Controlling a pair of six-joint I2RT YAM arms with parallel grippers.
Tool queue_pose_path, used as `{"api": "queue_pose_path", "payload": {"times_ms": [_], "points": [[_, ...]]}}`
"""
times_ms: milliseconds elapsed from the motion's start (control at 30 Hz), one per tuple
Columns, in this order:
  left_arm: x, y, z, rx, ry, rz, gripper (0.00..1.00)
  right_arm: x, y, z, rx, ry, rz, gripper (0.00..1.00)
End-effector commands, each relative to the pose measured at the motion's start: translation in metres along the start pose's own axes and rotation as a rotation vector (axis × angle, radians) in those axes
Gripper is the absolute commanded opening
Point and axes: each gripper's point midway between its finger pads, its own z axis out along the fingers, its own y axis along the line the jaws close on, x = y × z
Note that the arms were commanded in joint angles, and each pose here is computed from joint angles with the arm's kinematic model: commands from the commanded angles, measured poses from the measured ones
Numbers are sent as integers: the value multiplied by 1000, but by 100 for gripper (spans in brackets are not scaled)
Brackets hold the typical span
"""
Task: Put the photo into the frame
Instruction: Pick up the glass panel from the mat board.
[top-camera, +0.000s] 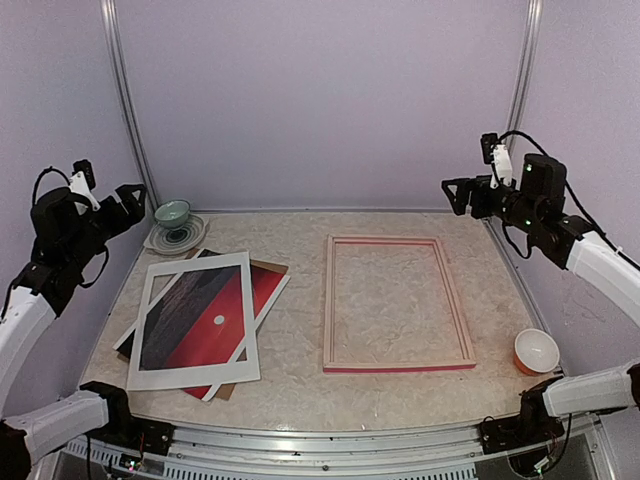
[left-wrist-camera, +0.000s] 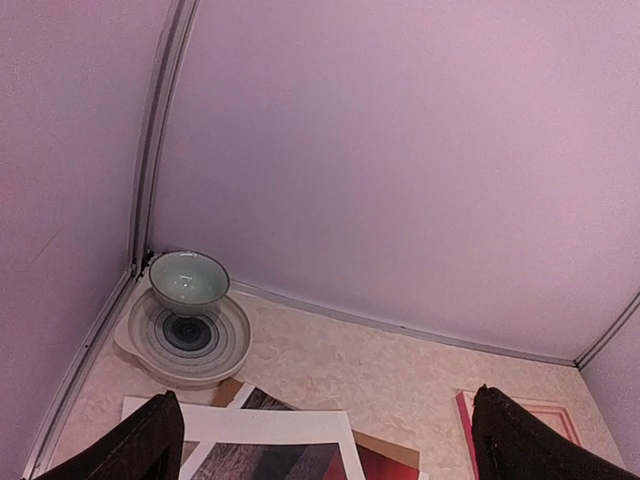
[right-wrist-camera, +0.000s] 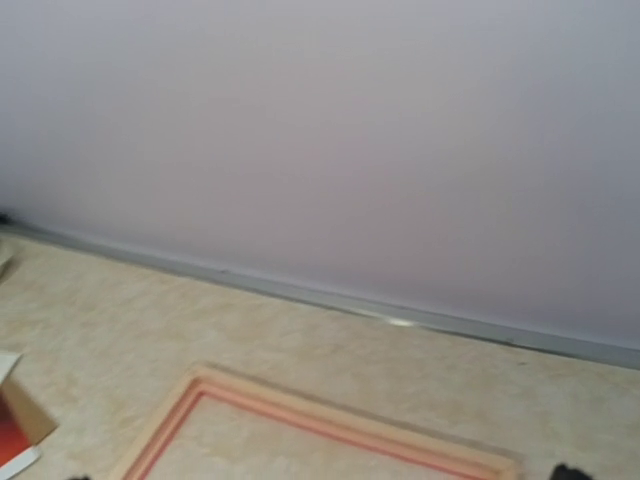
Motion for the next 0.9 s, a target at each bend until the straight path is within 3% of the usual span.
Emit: {"api": "queue_pose_path", "payload": {"times_ms": [0,333,867], "points": [[19,-7,2,24,77,-44,99,-3,32,5,-149,16,3,99],[63,-23,-4,36,159,-74,99,30,107,49,-422,211,126,99],[135,-43,-7,30,307,-102,99,119,236,102,-624,580,152,99]]}}
